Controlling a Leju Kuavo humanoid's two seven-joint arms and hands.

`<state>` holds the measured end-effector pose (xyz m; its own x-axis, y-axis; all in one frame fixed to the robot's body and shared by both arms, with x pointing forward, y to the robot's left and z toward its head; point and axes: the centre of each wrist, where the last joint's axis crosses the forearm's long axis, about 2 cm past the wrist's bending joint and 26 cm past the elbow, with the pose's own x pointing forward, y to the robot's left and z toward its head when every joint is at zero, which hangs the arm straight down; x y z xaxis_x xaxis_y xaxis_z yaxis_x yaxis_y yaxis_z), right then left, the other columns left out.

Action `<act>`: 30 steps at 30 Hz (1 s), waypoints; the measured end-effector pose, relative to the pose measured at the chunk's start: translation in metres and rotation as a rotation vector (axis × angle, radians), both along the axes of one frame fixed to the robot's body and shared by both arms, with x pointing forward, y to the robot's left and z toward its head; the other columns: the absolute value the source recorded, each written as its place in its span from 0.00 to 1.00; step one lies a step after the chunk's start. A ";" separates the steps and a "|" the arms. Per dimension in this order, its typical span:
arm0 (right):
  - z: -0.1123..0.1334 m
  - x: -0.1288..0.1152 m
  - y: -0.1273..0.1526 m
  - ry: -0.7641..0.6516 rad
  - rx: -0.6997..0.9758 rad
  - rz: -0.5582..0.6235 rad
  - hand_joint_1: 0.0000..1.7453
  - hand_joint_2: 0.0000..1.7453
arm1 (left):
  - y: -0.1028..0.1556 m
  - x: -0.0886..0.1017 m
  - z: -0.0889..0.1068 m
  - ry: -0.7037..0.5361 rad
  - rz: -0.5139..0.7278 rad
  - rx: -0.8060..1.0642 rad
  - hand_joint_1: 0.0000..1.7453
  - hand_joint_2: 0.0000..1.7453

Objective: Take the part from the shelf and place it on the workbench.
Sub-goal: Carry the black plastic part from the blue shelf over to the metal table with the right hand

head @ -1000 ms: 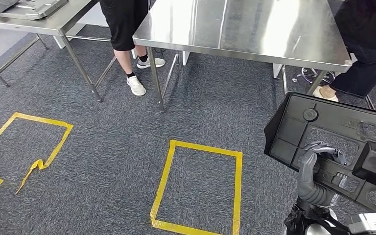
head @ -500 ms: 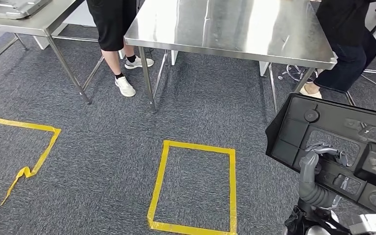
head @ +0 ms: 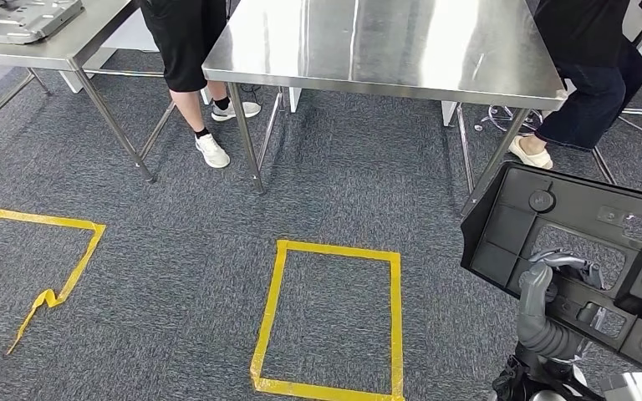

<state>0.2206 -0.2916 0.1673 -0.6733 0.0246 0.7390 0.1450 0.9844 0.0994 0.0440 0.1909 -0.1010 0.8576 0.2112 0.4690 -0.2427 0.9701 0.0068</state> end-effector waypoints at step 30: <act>0.001 -0.008 -0.002 -0.019 -0.018 0.001 1.00 1.00 | 0.018 0.003 -0.003 0.052 -0.027 0.018 0.00 1.00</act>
